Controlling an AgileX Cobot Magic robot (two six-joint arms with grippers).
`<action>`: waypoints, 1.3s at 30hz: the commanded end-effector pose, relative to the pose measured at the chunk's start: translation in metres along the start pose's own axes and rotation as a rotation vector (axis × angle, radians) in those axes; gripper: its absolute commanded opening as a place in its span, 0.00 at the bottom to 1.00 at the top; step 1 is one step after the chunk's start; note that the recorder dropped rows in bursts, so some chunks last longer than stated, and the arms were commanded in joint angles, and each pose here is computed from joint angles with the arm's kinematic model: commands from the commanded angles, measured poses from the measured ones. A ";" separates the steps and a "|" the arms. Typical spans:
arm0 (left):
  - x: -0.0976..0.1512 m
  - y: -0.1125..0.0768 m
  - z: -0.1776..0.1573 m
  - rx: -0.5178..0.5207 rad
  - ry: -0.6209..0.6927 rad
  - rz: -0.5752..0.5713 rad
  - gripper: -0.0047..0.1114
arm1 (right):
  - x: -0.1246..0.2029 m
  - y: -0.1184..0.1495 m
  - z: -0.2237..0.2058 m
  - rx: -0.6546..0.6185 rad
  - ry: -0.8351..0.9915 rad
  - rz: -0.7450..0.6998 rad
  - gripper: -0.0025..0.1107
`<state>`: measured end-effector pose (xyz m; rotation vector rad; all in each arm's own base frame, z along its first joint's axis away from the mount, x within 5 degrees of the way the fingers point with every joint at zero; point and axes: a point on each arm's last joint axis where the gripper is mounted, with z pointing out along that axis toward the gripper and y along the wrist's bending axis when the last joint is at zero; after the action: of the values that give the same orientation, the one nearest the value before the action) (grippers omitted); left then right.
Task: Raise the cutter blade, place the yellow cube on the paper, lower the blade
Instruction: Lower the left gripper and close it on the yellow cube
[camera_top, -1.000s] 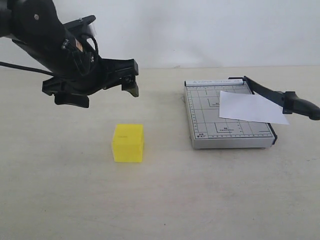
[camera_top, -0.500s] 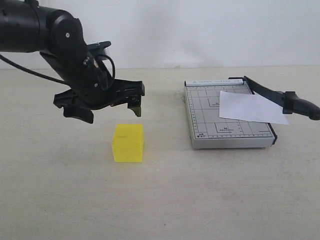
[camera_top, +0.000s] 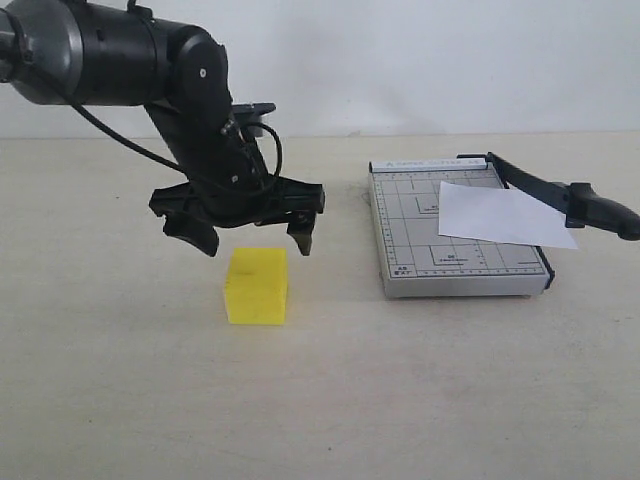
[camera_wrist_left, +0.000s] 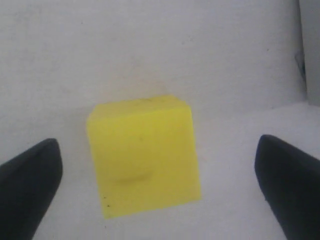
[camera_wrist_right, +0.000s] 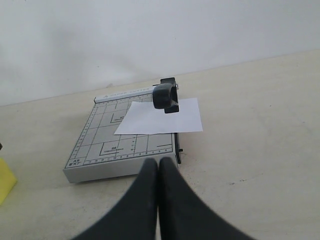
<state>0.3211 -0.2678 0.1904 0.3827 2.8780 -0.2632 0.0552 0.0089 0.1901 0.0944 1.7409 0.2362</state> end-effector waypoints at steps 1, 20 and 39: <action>0.001 -0.001 0.000 -0.011 0.010 0.017 0.88 | -0.001 0.000 0.000 0.001 -0.010 -0.008 0.02; 0.005 0.003 0.023 -0.056 0.067 0.022 0.88 | -0.001 0.000 0.000 0.001 -0.010 -0.008 0.02; 0.002 0.002 0.025 -0.046 0.045 0.015 0.88 | -0.001 0.000 0.000 0.001 -0.010 -0.008 0.02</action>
<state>0.3241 -0.2678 0.1634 0.4096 2.9337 -0.1792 0.0552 0.0089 0.1901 0.0947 1.7408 0.2366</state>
